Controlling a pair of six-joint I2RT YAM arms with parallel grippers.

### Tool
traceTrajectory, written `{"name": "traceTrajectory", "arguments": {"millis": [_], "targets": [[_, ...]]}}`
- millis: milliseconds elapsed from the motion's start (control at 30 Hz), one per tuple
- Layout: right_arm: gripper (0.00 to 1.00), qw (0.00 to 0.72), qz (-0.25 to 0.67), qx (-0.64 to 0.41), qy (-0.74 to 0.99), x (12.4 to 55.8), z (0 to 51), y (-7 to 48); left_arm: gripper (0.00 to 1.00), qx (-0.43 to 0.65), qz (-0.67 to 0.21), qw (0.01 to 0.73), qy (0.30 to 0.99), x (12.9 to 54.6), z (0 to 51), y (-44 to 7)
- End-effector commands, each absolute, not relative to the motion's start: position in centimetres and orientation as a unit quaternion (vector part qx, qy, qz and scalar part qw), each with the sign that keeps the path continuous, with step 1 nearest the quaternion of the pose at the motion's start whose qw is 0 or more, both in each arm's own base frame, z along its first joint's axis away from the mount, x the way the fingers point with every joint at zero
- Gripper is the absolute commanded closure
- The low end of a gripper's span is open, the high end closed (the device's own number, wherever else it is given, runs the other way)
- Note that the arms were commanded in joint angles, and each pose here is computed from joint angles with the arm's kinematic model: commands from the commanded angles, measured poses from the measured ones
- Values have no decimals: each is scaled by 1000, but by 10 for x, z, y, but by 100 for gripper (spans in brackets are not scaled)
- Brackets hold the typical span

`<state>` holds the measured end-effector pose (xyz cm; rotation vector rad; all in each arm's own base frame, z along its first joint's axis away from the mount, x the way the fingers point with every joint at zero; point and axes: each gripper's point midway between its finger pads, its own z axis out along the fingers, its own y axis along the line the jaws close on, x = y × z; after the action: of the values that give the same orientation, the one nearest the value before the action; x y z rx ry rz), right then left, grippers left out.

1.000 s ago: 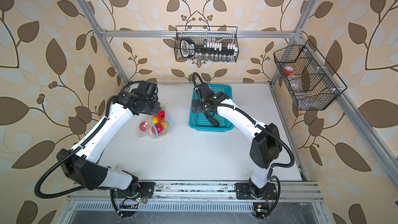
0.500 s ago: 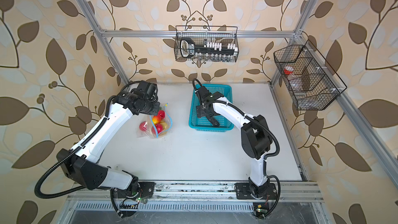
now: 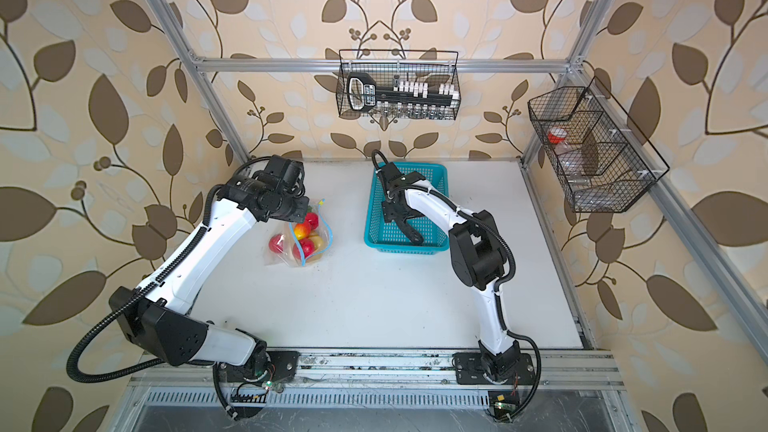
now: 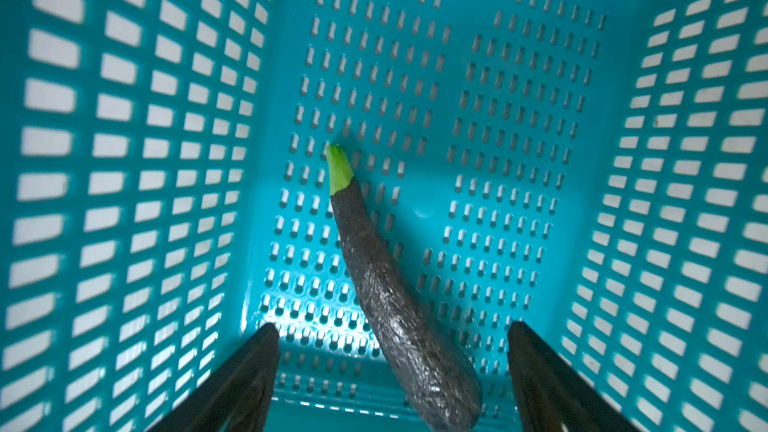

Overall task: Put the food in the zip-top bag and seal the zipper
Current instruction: 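Lower the right gripper onto the dark zucchini and close on it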

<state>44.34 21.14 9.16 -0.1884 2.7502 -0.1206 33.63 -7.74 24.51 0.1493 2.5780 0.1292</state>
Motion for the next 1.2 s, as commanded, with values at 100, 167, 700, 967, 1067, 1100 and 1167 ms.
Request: {"name": "traceTrajectory", "arguments": {"millis": [100, 167, 700, 967, 1067, 1100, 1167], "targets": [[23, 163, -49, -82, 982, 447, 73, 212, 100, 41, 42, 287, 956, 334, 255, -73], [26, 156, -47, -82, 983, 449, 67, 212, 100, 40, 42, 288, 956, 335, 255, -72], [49, 109, -45, -70, 990, 457, 22, 201, 100, 39, 42, 282, 958, 337, 252, -73], [70, 94, -29, -53, 994, 458, 12, 197, 100, 39, 43, 282, 958, 337, 252, -73], [74, 102, -21, -43, 994, 460, 18, 197, 100, 38, 43, 282, 958, 337, 252, -72], [75, 106, -13, -38, 994, 461, 21, 197, 100, 38, 43, 283, 957, 336, 253, -72], [79, 114, 6, -26, 993, 462, 27, 199, 100, 38, 43, 282, 958, 336, 252, -72]]}}
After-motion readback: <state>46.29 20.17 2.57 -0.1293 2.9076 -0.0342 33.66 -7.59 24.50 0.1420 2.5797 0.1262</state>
